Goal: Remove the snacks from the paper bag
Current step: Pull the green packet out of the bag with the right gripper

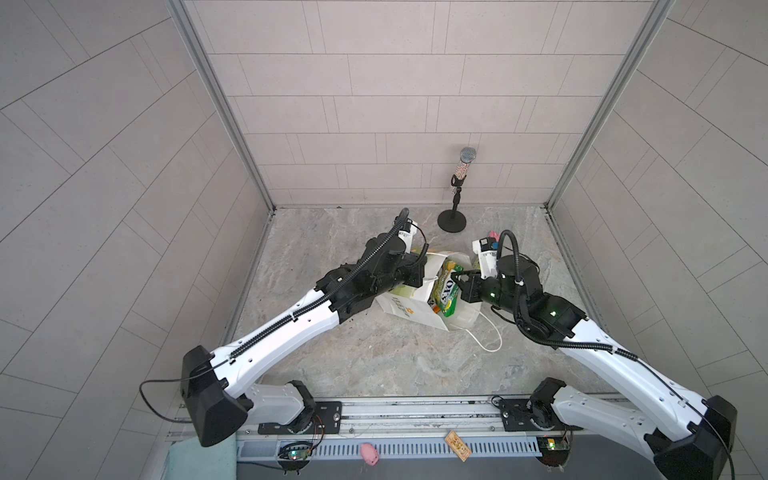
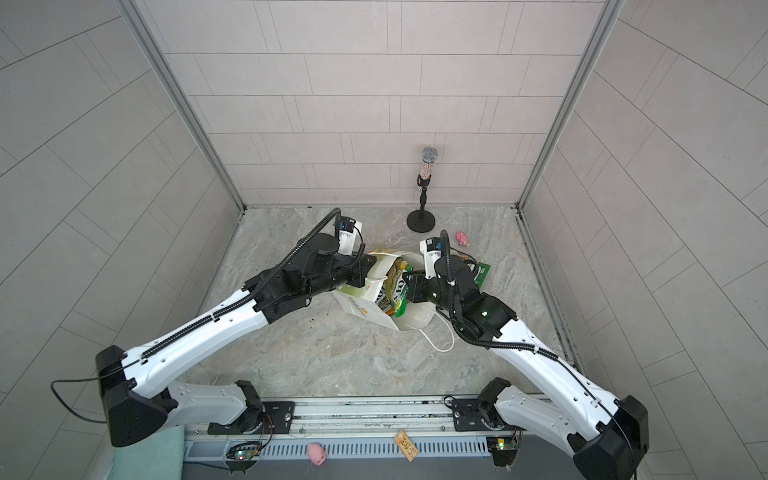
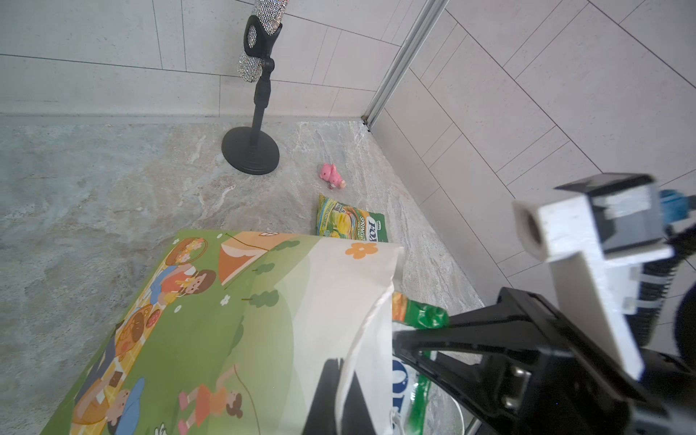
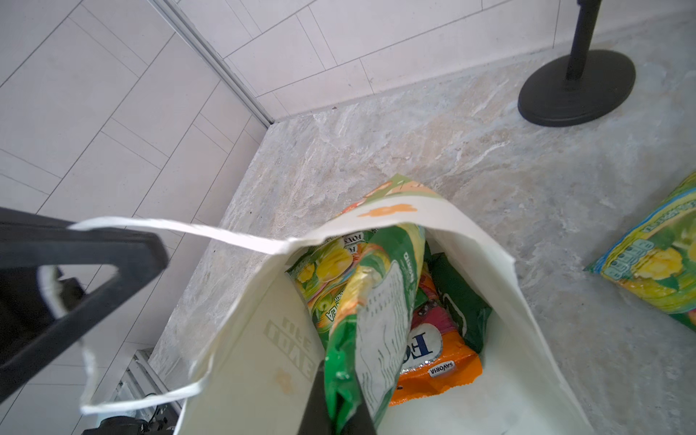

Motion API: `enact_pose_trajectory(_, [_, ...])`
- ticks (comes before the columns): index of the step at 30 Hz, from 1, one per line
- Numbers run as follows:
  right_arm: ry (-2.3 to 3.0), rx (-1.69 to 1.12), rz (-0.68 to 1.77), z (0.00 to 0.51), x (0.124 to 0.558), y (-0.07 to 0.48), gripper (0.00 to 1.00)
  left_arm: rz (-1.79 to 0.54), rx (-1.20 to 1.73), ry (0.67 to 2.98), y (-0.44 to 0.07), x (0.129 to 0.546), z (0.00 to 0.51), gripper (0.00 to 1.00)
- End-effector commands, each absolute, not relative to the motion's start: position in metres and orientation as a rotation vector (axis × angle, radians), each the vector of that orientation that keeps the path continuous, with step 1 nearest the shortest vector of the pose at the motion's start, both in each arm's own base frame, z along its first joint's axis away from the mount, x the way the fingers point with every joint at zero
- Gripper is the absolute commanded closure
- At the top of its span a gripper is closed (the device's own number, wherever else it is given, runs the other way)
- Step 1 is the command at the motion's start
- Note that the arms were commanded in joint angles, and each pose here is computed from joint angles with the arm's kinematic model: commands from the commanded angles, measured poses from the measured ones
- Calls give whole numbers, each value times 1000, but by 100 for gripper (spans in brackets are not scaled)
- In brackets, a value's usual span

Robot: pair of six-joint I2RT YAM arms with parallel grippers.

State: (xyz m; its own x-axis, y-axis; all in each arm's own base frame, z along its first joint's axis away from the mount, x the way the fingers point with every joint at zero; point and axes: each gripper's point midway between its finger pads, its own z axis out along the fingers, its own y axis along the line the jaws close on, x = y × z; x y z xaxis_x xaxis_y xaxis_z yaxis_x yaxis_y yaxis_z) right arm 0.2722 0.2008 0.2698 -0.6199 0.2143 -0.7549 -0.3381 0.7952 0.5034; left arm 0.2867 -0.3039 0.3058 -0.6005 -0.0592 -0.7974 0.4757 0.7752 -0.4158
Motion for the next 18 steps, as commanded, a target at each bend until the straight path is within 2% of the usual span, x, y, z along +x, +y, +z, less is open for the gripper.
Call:
enact_pose_trajectory(1, [2027,-132,777,299,266,192,100,-771,270,2068,-296,288,314,100])
enact_pose_trajectory(18, [1884,-176,661,348,240,153,100,-767,263,2059,-294,288,317,100])
